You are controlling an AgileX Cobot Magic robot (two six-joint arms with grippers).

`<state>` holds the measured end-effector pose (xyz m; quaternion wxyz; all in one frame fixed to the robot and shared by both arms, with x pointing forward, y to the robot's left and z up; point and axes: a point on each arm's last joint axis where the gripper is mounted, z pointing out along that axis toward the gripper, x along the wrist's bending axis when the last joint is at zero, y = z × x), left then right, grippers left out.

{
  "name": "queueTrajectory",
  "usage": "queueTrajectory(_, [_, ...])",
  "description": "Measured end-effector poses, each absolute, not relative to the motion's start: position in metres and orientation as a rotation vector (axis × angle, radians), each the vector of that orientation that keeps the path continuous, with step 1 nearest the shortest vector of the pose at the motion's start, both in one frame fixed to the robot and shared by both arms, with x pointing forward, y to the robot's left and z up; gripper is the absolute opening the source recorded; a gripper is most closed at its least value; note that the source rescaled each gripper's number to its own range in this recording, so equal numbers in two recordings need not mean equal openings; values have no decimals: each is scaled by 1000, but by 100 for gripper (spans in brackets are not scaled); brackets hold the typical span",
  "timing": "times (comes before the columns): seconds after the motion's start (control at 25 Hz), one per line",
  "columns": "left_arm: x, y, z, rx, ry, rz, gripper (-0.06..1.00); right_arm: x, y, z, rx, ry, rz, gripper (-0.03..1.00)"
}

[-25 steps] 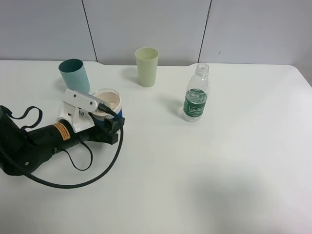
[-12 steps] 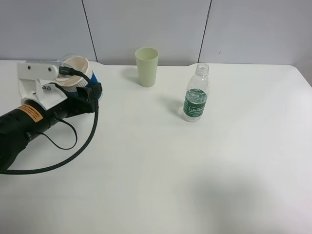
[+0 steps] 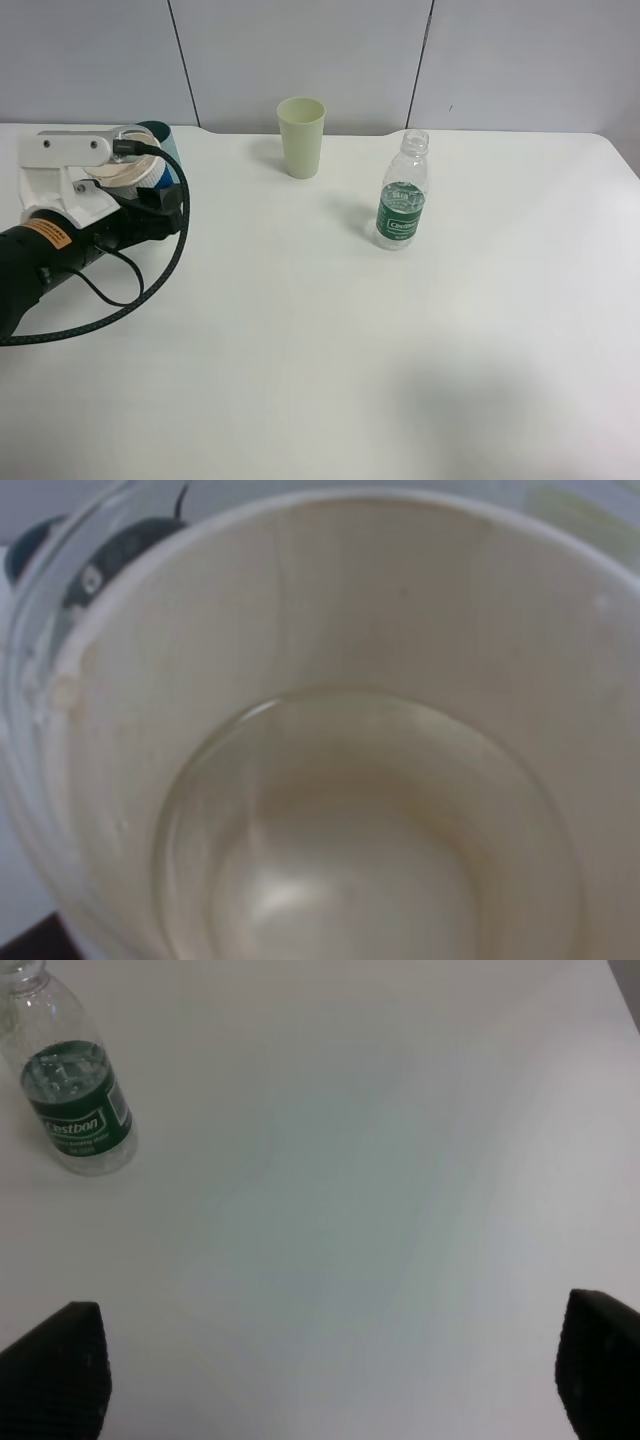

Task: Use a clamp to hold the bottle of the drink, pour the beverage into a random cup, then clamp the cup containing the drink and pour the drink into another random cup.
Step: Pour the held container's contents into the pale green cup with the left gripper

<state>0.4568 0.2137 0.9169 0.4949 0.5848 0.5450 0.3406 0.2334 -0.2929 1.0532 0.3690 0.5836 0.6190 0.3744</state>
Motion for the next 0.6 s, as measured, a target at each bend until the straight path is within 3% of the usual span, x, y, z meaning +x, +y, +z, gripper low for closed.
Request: queueTrajectory(0.6, [488, 207, 932, 1489, 1516, 862, 0, 233, -293, 1053, 1498, 1589, 961, 78])
